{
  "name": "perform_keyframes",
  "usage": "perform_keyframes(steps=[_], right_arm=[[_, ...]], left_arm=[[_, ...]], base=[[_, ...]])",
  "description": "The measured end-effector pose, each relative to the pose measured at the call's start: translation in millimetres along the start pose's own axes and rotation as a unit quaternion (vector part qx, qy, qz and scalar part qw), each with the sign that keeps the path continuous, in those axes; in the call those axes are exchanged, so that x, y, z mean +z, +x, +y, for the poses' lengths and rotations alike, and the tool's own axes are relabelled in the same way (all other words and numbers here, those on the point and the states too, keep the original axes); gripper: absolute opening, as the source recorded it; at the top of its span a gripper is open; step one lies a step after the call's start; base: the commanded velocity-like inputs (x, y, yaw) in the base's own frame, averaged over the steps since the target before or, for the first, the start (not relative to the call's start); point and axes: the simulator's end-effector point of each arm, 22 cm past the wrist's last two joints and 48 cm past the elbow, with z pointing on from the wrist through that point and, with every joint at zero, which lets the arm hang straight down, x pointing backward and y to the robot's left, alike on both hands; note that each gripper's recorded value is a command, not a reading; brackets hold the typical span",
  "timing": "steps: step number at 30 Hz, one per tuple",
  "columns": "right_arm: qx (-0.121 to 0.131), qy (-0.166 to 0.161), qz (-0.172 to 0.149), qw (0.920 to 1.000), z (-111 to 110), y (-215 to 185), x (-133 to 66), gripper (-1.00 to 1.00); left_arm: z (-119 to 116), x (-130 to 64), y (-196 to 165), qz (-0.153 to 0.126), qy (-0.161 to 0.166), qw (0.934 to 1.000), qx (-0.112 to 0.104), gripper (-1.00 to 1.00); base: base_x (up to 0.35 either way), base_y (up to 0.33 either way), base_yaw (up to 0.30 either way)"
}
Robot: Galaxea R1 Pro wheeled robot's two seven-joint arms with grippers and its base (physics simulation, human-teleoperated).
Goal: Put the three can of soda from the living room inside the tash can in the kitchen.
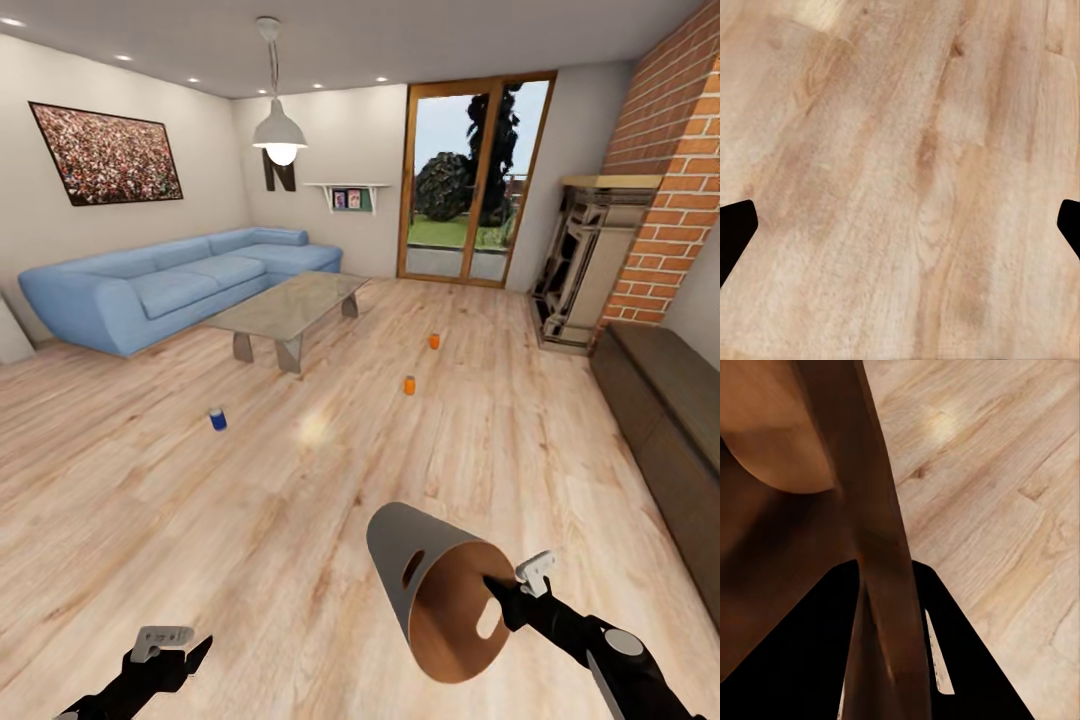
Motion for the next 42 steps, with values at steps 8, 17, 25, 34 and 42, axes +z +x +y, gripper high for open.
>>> perform_keyframes(steps=[8,17,25,34,42], right_arm=[[0.001,0.000,0.003,1.0000,1.4,4.2,-0.7,-1.00],[0.000,-0.001,0.004,1.0000,1.8,5.1,-0.8,-1.00],[0.000,-0.001,0.005,1.0000,1.8,5.1,-0.8,-1.00],[0.004,-0.002,0.011,0.9999,2.4,12.4,-0.3,-1.00],[0.006,-0.003,0.014,0.9999,3.2,15.9,0.2,-1.00]], left_arm=[[-1.3,0.0,0.6,0.002,0.003,1.0000,0.001,1.00],[-13.9,-3.9,3.5,0.015,0.049,0.9987,0.003,1.00],[-18.5,-7.1,3.6,0.017,0.072,0.9973,0.005,1.00],[-18.5,-7.4,3.2,0.017,0.073,0.9972,0.003,1.00],[-18.4,-7.4,3.4,0.017,0.073,0.9972,0.003,1.00]], base=[[0.171,0.304,-0.192],[0.170,0.304,-0.167],[0.170,0.304,-0.128],[0.170,0.304,-0.068],[0.170,0.304,-0.007]])
